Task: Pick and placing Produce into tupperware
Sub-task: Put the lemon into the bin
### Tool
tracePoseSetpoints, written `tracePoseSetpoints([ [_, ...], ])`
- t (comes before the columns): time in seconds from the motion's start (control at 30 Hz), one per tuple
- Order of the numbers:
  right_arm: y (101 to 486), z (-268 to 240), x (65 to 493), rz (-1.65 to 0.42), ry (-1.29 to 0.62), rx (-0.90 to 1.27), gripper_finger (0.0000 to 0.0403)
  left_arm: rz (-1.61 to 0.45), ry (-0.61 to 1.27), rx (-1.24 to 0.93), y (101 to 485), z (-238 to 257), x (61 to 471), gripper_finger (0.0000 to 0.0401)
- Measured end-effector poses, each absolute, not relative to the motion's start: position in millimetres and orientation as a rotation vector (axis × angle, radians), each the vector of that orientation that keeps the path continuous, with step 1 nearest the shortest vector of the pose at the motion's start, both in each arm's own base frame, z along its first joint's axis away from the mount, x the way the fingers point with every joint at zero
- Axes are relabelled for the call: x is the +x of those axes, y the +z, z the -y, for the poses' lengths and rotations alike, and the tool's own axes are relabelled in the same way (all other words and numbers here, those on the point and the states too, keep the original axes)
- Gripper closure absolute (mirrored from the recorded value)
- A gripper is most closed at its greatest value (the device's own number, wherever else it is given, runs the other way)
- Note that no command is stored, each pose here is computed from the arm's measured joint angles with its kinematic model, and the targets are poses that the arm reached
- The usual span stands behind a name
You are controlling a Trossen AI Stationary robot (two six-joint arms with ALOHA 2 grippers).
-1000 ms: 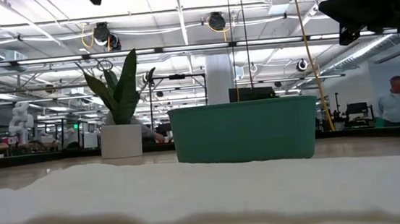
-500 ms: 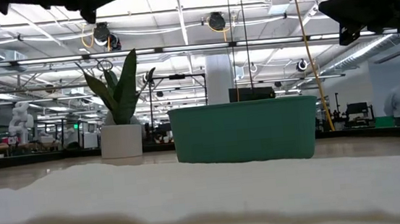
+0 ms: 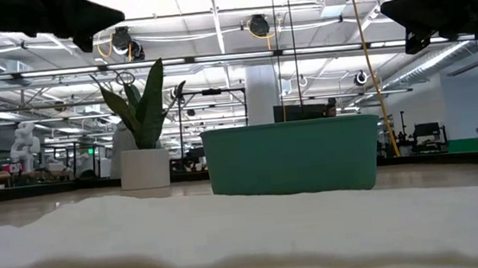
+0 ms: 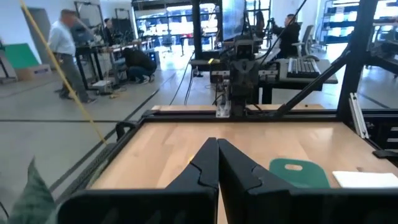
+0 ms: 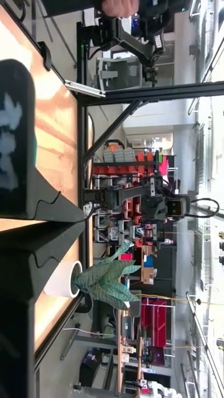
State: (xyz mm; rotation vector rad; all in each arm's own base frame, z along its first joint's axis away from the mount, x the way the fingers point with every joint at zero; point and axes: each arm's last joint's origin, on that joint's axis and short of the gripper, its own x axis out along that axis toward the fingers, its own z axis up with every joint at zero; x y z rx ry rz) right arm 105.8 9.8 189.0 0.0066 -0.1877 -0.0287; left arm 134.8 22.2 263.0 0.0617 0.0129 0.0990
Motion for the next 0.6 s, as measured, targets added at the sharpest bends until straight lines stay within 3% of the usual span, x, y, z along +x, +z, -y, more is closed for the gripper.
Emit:
tracePoseSetpoints([
  [0.6,189,-10,106,0.187,-0.028,0.014,0.0403,0.002,0.099,0.052,210,-22,132,0.04],
])
